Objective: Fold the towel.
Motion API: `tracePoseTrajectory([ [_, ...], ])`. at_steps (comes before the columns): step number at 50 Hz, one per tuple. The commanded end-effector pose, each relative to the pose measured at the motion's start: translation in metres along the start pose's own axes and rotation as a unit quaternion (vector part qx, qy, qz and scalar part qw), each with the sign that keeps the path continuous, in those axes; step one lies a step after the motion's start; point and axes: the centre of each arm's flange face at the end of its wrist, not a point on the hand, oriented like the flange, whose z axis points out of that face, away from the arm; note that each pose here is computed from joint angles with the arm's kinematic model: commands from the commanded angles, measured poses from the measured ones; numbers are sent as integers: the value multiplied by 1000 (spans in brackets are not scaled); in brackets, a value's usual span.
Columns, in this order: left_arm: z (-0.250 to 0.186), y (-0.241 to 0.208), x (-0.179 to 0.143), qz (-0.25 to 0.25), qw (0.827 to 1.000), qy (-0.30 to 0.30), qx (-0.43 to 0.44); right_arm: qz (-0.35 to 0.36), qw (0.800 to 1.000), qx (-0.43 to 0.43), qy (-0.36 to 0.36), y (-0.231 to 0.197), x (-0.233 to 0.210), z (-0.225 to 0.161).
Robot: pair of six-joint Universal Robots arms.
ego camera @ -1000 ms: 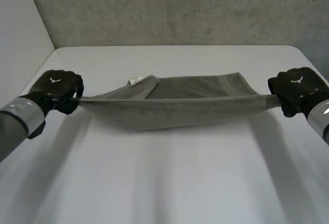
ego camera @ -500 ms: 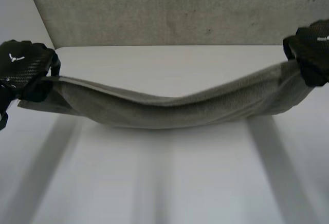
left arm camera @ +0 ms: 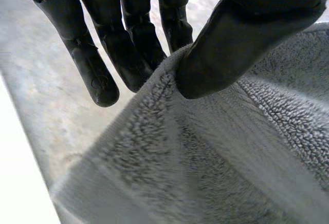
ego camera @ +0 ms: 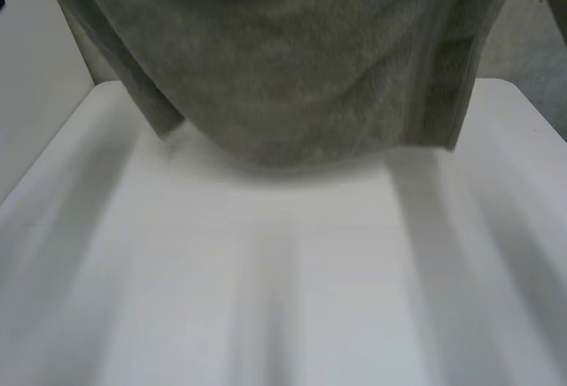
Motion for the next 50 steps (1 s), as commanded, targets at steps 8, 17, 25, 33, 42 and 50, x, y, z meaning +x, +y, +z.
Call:
tracePoseTrajectory([
  [8,-67,73,12,-48,987,31,-148,-16,975,-140,-170,58,-51,-48],
  [17,-152,118,2,-56,961,90,-254,-55,927,-252,-273,118,-78,-116],
  [25,-174,94,2,-18,964,120,-235,-39,937,-232,-259,98,-45,-136],
  [33,-171,69,-5,-14,973,116,-201,-49,956,-203,-208,81,-8,-132],
  [42,-165,87,2,-55,968,133,-207,-40,944,-235,-228,120,-25,-120],
  [50,-154,142,25,-85,954,168,-232,-31,937,-254,-239,168,-53,-108],
])
